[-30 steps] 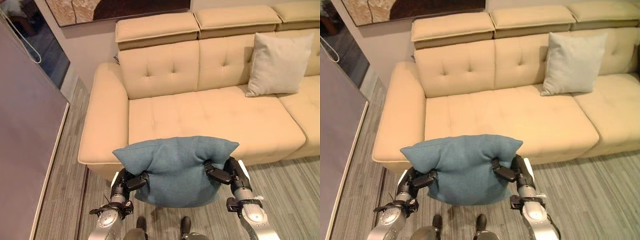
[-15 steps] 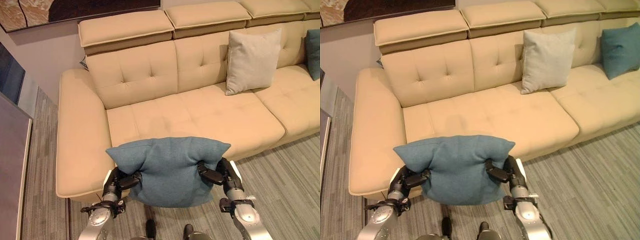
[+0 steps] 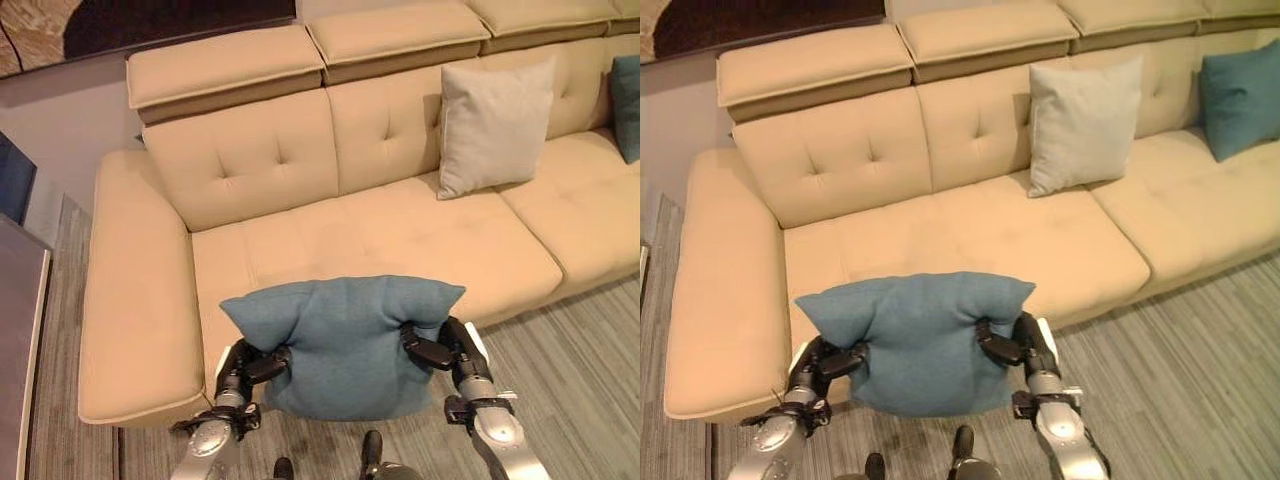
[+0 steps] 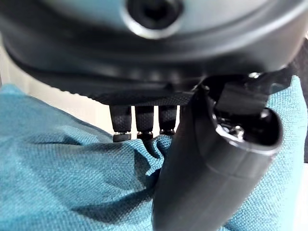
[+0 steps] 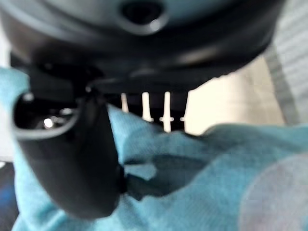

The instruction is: Pick up all the scattered cushions and arrange them neatly on the sofa.

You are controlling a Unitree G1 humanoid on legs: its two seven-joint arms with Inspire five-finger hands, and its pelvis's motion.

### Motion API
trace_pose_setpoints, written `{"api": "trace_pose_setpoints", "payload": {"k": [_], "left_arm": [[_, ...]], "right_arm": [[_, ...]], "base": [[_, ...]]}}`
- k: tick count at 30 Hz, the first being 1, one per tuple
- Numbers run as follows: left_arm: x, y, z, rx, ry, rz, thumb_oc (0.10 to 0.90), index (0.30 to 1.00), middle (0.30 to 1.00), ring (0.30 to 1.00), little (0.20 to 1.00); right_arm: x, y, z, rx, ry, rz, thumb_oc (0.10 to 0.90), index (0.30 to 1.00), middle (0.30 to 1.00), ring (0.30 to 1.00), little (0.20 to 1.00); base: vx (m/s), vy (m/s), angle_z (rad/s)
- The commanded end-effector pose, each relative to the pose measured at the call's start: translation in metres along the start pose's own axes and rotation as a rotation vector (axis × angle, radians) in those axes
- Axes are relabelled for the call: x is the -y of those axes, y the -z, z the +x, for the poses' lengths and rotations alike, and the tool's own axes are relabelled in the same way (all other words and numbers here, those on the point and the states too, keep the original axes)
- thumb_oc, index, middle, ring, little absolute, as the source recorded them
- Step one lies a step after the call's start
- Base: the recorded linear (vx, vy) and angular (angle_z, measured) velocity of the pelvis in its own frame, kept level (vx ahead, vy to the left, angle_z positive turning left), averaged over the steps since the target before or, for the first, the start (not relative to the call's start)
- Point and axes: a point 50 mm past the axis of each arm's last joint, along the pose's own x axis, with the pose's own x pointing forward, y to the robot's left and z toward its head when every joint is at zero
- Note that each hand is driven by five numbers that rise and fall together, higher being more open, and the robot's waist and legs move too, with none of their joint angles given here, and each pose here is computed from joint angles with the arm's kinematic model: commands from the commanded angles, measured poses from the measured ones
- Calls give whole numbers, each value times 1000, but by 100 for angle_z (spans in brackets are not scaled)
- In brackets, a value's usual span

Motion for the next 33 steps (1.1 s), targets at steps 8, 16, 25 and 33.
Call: {"api": "trace_pose_setpoints", "payload": {"k": [8,16,25,33], "left_arm": [[37,-59,8,293,230,-4,400,300,300,300,300],[28,-55,3,277,202,10,400,300,300,300,300],[14,-55,0,278,164,31,400,300,300,300,300],[18,-60,4,306,170,12,400,300,300,300,300]], "right_arm": [[-25,-69,11,360,-78,123,400,300,300,300,300],[-37,-68,11,355,-104,146,400,300,300,300,300],[-47,-69,10,354,-144,159,400,300,300,300,300],[-41,-71,12,365,-120,144,400,300,300,300,300]], "base": [[140,-46,22],[186,73,-8],[114,88,11],[136,-94,32]]}}
